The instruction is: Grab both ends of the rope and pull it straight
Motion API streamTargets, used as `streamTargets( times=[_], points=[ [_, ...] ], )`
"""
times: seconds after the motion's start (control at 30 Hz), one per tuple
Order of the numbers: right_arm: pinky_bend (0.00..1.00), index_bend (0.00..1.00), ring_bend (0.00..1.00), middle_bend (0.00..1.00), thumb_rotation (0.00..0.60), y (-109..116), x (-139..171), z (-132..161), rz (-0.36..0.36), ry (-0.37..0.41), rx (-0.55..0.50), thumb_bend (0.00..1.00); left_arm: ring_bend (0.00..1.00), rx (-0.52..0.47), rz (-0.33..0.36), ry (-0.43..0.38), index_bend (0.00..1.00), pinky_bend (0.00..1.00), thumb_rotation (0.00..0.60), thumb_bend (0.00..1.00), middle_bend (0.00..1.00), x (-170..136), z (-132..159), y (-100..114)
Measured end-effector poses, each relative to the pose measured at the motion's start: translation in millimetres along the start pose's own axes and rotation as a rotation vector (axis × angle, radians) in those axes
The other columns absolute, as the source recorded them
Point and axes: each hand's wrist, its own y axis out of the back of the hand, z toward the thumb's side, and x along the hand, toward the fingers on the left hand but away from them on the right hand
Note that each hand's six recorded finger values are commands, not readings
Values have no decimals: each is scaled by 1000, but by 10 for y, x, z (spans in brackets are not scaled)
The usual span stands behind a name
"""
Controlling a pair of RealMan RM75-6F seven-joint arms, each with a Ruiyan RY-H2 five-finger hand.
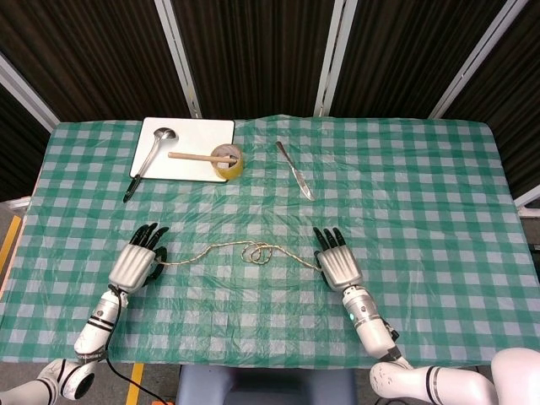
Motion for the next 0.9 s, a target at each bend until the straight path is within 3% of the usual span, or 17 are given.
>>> streamTargets(
  times=[0.23,0.43,0.57,0.9],
  points=[
    [0,629,0,0,600,-27,-14,-28,17,-10,8,471,0,2,-3,5,725,101,600,448,108,13,-21,-6],
    [0,707,0,38,600,-23,-29,-42,21,-14,16,473,0,4,-3,4,725,101,600,448,108,18,-19,-6],
    [0,754,0,80,600,9,-49,-85,21,-27,17,510,0,12,-3,8,724,101,600,448,108,31,-33,-2],
    [0,762,0,86,600,175,37,-358,7,-64,41,595,0,35,27,30,724,101,600,447,108,75,-141,123]
  ],
)
